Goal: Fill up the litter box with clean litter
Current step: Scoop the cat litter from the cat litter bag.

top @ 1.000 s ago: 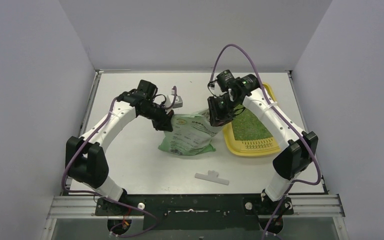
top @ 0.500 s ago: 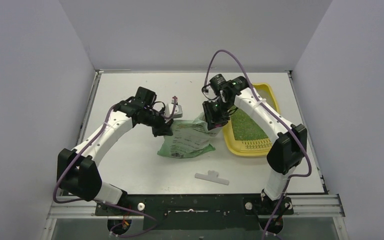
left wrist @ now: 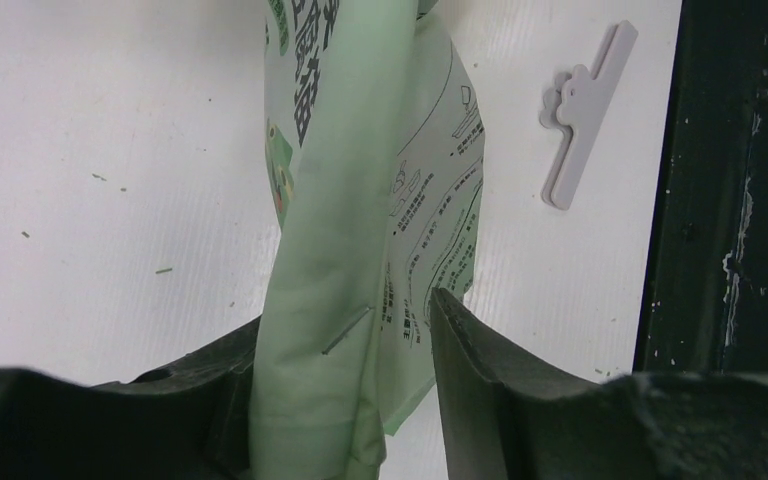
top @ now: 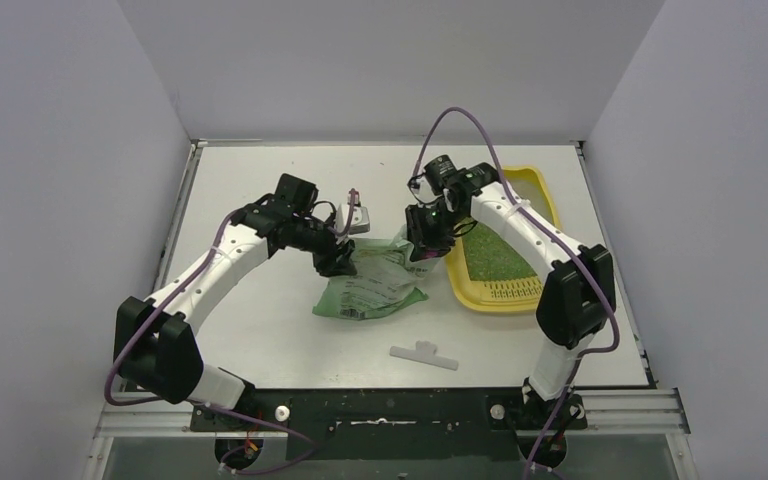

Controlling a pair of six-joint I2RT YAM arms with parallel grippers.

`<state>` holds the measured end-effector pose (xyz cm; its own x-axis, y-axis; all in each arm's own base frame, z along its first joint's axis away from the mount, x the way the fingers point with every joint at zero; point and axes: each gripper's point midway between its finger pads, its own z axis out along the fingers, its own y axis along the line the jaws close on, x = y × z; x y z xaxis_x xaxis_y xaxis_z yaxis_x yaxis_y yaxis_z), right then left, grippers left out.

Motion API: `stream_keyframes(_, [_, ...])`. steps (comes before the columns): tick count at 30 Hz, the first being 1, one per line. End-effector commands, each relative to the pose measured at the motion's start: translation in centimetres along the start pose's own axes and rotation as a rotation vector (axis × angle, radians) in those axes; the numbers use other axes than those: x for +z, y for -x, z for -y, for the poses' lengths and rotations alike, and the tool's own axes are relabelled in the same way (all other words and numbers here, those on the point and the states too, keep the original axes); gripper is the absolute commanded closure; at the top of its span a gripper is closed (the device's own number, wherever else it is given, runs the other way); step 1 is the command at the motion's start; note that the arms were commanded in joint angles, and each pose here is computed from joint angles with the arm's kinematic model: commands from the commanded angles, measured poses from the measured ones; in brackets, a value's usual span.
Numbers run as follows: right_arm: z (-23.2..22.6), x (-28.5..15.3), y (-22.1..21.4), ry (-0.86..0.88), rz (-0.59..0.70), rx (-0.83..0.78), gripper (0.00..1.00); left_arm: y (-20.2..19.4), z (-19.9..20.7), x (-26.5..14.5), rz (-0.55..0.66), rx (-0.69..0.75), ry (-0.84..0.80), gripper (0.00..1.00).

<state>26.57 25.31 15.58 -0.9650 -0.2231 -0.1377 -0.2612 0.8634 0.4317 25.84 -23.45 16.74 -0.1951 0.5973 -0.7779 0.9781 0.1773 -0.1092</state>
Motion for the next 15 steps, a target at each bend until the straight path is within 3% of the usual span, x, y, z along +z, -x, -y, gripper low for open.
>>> stream_keyframes(1, [-2.4, -0.6, 1.0, 0.141, 0.079, 0.011, 1.0, 4.5, 0.3, -0.8, 0.114, 0.104, 0.002, 0.59])
stream_keyframes(4, [-2.8, -0.6, 1.1, 0.191, 0.089, 0.028, 1.0, 3.9, 0.6, -0.4, 0.072, 0.107, -0.009, 0.66])
stream_keyframes(10, [-4.3, -1.1, 1.8, 0.352, 0.131, 0.049, 1.0, 3.5, 0.3, 0.1, 0.044, 0.104, 0.008, 0.98])
stream_keyframes(15, [-4.9, -3.0, 2.8, 0.494, 0.188, 0.078, 1.0, 3.3, 0.1, 0.1, 0.038, 0.101, 0.025, 1.0])
